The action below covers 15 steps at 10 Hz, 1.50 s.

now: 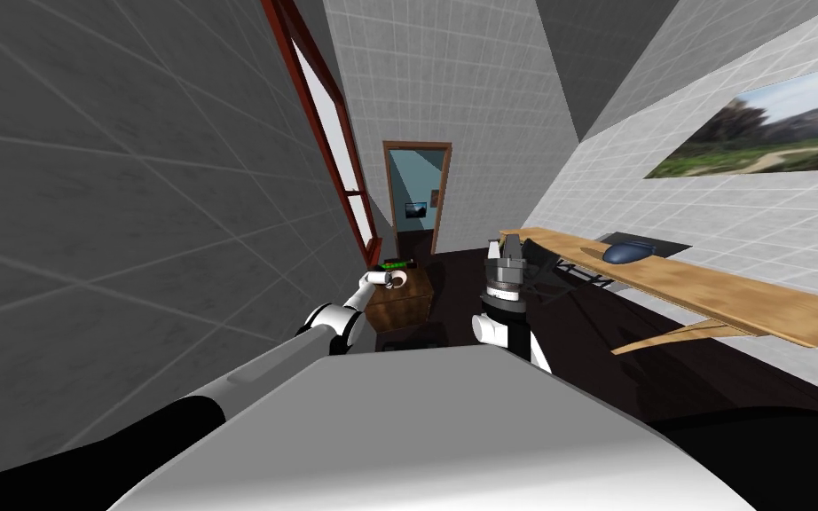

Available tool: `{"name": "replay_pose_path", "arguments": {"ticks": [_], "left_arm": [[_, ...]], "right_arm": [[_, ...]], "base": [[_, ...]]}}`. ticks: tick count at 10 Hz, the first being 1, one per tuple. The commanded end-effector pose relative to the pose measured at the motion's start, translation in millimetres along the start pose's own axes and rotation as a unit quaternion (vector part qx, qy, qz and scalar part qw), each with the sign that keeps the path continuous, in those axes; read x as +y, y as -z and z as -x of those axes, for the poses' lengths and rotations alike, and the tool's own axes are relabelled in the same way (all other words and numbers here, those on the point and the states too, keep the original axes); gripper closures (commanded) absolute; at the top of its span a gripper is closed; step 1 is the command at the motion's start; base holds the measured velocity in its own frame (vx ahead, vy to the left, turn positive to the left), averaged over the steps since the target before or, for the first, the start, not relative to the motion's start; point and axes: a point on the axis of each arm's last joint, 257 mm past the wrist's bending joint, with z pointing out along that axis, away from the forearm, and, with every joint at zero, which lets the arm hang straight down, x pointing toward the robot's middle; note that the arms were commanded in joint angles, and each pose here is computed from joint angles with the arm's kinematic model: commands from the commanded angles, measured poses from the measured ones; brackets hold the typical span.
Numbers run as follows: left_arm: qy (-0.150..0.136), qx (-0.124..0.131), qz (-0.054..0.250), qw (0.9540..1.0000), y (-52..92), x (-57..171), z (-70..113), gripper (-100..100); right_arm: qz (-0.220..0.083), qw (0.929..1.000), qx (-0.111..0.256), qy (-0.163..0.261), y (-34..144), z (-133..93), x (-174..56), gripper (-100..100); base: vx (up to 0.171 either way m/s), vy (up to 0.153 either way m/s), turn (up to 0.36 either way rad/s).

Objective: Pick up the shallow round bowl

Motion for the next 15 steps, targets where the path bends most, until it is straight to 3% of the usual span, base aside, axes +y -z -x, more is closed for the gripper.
{"name": "replay_pose_path", "arguments": {"ticks": [1,2,3,6,9,10,11,13,14,15], "left_arm": [[-0.003,0.000,0.017,0.9999,-0.4,13.7,-9.0,-100],[-0.008,0.003,0.039,0.9992,-3.4,32.3,-22.0,-100],[-0.008,0.004,0.037,0.9993,-2.8,30.6,-23.1,-100],[-0.017,0.018,0.097,0.9950,-8.9,88.9,-58.7,-100],[-0.017,0.017,0.097,0.9950,-7.9,87.9,-58.0,-100],[-0.017,0.017,0.097,0.9950,-8.2,87.9,-58.2,0],[-0.016,0.016,0.096,0.9951,-13.4,98.0,-51.7,-100],[-0.015,0.016,0.098,0.9950,-14.6,100.4,-49.6,-100],[-0.015,0.016,0.096,0.9951,-15.1,100.4,-49.4,100],[-0.015,0.016,0.096,0.9951,-15.0,100.3,-49.4,100]], "right_arm": [[0.000,1.0000,0.000,0.000,0.0,0.0,0.0,0],[0.000,1.0000,0.000,0.000,0.0,0.0,0.0,0],[0.000,1.0000,0.000,0.000,0.0,0.0,0.0,0],[0.000,1.0000,0.000,0.000,0.0,0.0,0.0,0],[0.000,1.0000,0.000,0.000,0.0,0.0,0.0,0],[0.000,1.0000,0.000,0.000,0.0,0.0,0.0,0],[0.000,1.0000,0.000,0.000,-0.1,-0.1,0.0,0],[0.000,1.0000,0.000,0.000,0.0,0.0,0.0,0],[0.000,1.0000,0.000,0.000,0.0,0.0,0.0,0],[0.000,1.0000,0.000,0.000,-0.1,-0.1,0.0,0]], "base": [[0.076,0.064,0.006],[0.067,0.052,0.014],[0.055,0.036,0.008],[0.073,0.045,0.011],[0.035,0.016,0.000],[0.000,0.000,0.000],[0.049,-0.021,-0.029],[0.061,-0.017,-0.015],[0.006,-0.002,0.001],[0.000,0.000,0.000]]}}
